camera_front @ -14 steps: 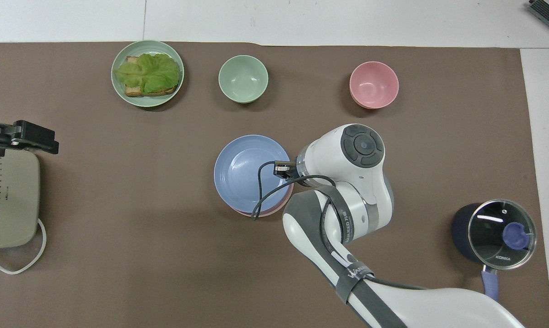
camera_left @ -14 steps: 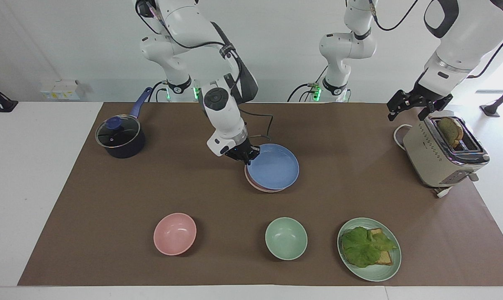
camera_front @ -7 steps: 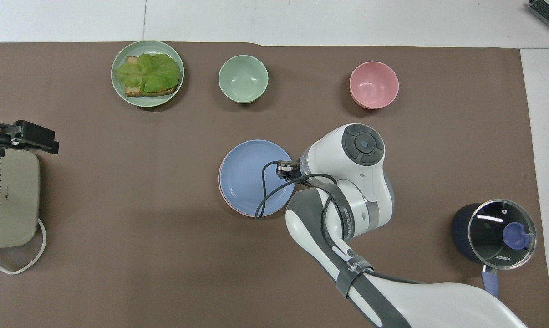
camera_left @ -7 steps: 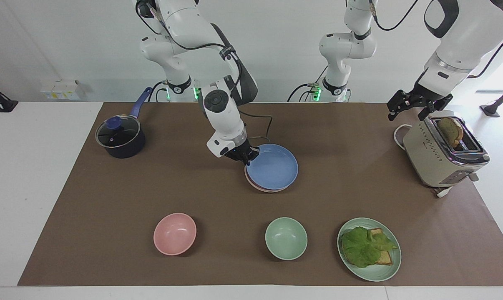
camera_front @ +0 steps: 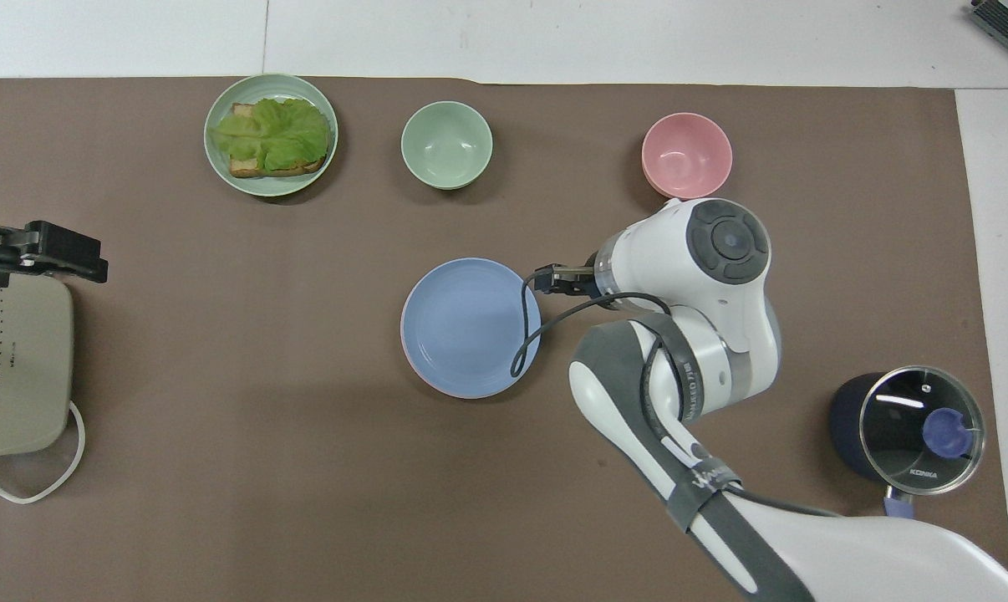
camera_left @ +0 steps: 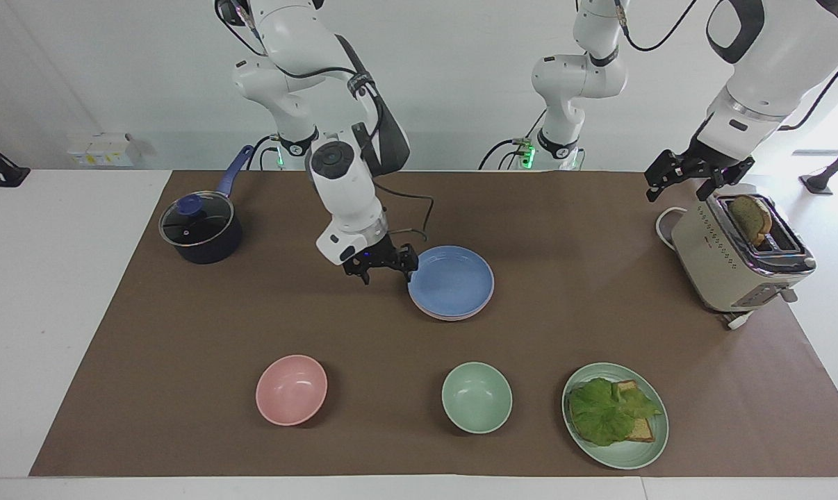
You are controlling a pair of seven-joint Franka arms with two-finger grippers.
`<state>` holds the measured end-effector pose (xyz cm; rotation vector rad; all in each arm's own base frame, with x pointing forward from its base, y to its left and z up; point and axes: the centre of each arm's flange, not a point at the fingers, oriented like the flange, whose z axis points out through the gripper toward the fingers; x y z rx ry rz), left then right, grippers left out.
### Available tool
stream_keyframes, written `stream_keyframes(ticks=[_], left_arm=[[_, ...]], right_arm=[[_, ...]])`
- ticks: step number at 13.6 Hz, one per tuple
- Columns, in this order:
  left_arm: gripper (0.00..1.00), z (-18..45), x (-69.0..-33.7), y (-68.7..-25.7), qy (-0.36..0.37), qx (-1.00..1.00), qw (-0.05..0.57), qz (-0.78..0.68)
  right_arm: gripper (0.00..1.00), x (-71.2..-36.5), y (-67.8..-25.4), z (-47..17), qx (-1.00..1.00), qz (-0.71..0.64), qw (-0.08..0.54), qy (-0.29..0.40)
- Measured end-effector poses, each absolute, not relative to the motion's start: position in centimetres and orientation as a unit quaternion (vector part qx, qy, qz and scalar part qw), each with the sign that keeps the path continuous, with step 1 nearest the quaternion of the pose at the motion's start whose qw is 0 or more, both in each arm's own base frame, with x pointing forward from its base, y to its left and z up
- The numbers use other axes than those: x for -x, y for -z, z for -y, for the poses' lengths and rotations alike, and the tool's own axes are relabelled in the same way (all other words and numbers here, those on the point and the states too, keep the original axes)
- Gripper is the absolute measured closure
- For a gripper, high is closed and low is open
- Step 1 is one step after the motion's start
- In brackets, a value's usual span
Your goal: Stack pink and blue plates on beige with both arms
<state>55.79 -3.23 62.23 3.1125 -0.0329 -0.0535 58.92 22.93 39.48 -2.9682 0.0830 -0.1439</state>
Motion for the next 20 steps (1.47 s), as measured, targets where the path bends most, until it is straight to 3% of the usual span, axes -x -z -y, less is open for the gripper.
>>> stream_keyframes(ticks=[11, 20], left_arm=[[0.0, 3.2, -55.8, -62.2, 0.017, -1.0, 0.014, 0.011], [0.0, 3.2, -55.8, -62.2, 0.017, -1.0, 0.014, 0.011]], right_arm=[[0.0, -57.4, -52.2, -9.4, 0.997, -0.061, 0.041, 0.019], [0.0, -55.0, -57.7, 1.1, 0.996, -0.084, 0.038, 0.022]])
